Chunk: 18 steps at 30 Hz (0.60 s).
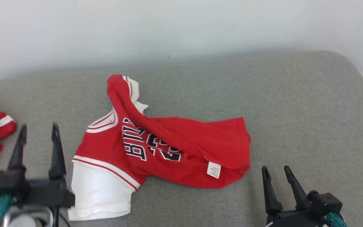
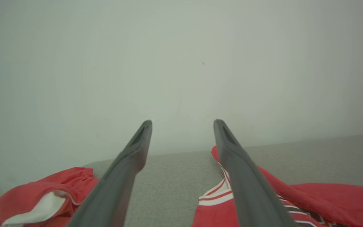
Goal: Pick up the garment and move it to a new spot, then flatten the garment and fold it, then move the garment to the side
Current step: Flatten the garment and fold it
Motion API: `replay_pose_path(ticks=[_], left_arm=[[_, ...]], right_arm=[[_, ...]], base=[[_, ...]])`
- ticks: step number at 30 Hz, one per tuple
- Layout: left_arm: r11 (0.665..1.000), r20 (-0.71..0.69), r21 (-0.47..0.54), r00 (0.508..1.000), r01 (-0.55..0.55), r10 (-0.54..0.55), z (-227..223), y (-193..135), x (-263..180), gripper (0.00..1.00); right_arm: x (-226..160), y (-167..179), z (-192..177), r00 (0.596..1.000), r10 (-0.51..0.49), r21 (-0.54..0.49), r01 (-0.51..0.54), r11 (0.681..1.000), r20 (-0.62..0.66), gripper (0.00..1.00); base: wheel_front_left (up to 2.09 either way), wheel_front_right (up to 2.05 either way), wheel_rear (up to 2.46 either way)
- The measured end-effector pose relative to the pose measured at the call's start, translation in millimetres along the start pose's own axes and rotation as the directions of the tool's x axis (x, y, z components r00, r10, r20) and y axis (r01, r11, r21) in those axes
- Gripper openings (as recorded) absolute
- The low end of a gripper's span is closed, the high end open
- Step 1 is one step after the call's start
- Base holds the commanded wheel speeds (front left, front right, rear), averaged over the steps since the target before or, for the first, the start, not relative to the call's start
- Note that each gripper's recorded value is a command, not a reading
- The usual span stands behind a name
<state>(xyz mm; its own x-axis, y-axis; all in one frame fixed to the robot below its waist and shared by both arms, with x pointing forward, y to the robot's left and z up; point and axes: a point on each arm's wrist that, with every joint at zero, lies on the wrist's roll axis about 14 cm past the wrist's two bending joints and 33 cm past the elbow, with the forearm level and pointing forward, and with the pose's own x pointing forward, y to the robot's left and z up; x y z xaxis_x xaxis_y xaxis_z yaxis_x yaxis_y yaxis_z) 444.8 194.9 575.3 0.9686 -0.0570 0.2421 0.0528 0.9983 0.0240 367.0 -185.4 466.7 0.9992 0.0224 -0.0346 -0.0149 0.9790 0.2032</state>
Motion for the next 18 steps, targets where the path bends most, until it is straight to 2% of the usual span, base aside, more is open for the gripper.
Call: replay_pose_path(ticks=[5, 18], left_arm=[[0.999, -0.028, 0.030, 0.999, -0.021, 0.022, -5, 5, -35, 1.00], [0.992, -0.072, 0.058, 0.990, -0.116, 0.120, -14, 16, -88, 1.00]], right_arm=[[-1, 10, 2, 0.999, 0.032, -0.004, -0.032, 0.999, 0.007, 1.00], [0, 19, 2, 0.998, 0.060, -0.003, -0.060, 0.998, 0.009, 1.00]], base=[[0.00, 0.00, 0.00], [0.00, 0.00, 0.00]])
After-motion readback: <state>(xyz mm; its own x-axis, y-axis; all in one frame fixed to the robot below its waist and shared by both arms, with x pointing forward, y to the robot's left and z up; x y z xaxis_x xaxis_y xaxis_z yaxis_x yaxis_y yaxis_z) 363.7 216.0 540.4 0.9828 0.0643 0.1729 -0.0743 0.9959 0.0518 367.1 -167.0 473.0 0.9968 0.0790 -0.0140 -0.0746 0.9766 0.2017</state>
